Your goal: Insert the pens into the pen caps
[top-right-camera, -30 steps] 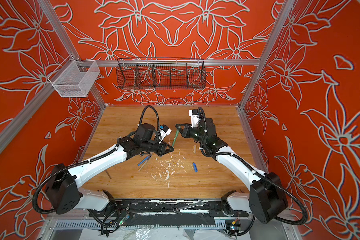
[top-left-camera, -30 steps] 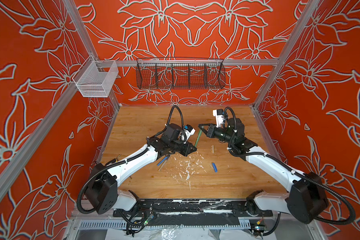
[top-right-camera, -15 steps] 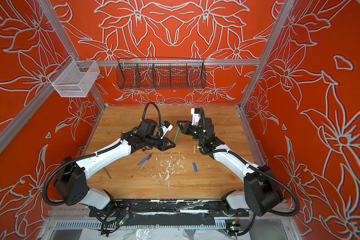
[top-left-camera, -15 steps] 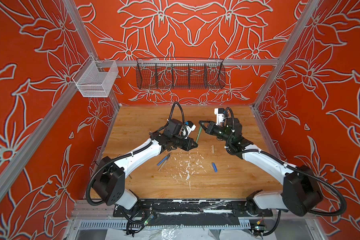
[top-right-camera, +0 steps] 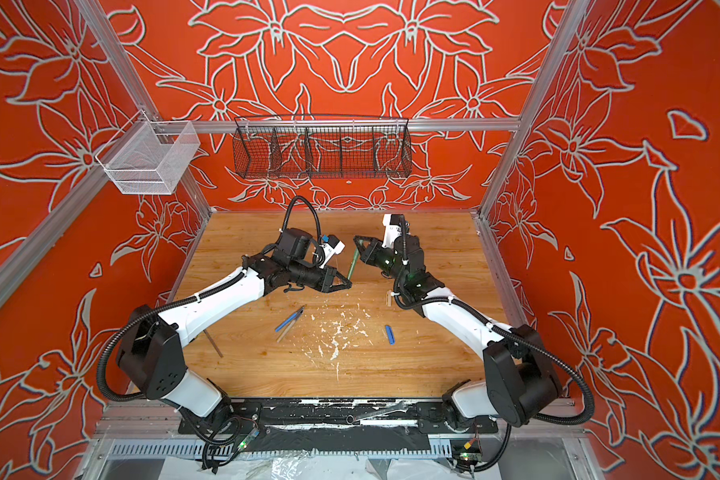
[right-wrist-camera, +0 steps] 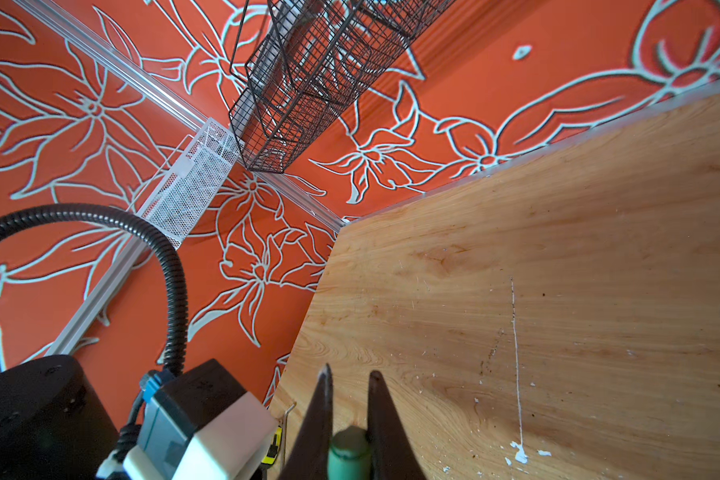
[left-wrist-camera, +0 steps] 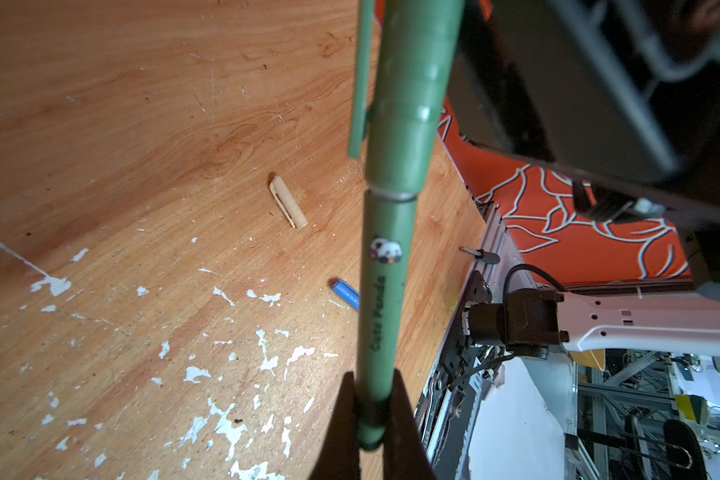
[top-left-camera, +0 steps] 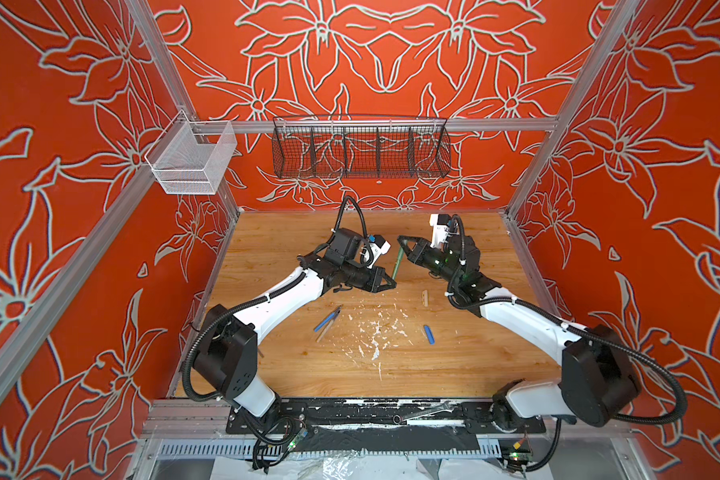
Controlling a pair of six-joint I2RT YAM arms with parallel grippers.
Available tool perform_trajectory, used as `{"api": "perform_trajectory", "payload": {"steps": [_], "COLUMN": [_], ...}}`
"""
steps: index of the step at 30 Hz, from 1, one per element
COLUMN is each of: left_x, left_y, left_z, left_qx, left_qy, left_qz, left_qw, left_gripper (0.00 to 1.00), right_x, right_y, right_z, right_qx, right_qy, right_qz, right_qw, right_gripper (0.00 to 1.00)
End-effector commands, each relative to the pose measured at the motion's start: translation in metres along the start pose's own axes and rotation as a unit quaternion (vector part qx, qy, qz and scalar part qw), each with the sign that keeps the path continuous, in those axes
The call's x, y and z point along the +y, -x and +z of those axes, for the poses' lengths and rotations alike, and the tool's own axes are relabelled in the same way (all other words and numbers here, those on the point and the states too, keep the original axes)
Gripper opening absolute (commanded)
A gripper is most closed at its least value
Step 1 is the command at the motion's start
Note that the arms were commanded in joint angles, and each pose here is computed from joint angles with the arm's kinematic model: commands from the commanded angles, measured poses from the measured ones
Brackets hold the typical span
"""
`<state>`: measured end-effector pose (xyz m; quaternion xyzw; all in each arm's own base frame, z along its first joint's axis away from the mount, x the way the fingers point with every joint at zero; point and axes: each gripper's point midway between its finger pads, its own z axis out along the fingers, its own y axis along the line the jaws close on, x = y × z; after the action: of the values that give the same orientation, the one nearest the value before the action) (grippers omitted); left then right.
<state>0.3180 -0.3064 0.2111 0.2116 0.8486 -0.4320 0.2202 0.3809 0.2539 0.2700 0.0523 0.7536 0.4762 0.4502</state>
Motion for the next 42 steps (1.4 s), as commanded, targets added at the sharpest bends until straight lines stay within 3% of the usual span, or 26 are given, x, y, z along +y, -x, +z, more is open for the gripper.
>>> {"api": "perform_trajectory", "payload": {"steps": [1,18,23,27,31,38,42], "left_x": [-0.019,-0.007,-0.012,-0.002,0.023,0.031,0.020], "left_y": [0.136,0.161,0.127,0.081,0.046,0.018,0.008], "left_z": [-0.060,-0.079,-0.059,-0.036,-0.020,-0.014,-0.013], "left_qx": [-0.246,-0.270,-0.210,-0.156,-0.122,-0.101,-0.094], "left_qy": [0.014,0.019,-0.029,-0.022,0.003,0.003,-0.007], "left_qz": [0.100,0.088,0.089,0.080,0.034,0.010,0.016], "left_qw": [0.964,0.959,0.973,0.984,0.992,0.995,0.995], "left_gripper": [0.00,0.00,0.00,0.00,0.00,0.00,0.08], "right_x": [-0.012,-0.006,-0.011,-0.016,-0.020,-0.027,-0.030], "right_y": [-0.133,-0.136,-0.112,-0.108,-0.116,-0.108,-0.100], "right_z": [-0.015,-0.032,-0.030,-0.025,-0.022,-0.023,-0.023], "right_qx": [0.237,0.231,0.202,0.202,0.218,0.206,0.194], "right_qy": [-0.013,-0.033,-0.044,-0.042,-0.041,-0.053,-0.056], "right_qz": [0.061,0.059,0.056,0.063,0.072,0.070,0.071], "right_qw": [0.969,0.971,0.977,0.977,0.972,0.975,0.977], "right_gripper": [0.00,0.00,0.00,0.00,0.00,0.00,0.00]}}
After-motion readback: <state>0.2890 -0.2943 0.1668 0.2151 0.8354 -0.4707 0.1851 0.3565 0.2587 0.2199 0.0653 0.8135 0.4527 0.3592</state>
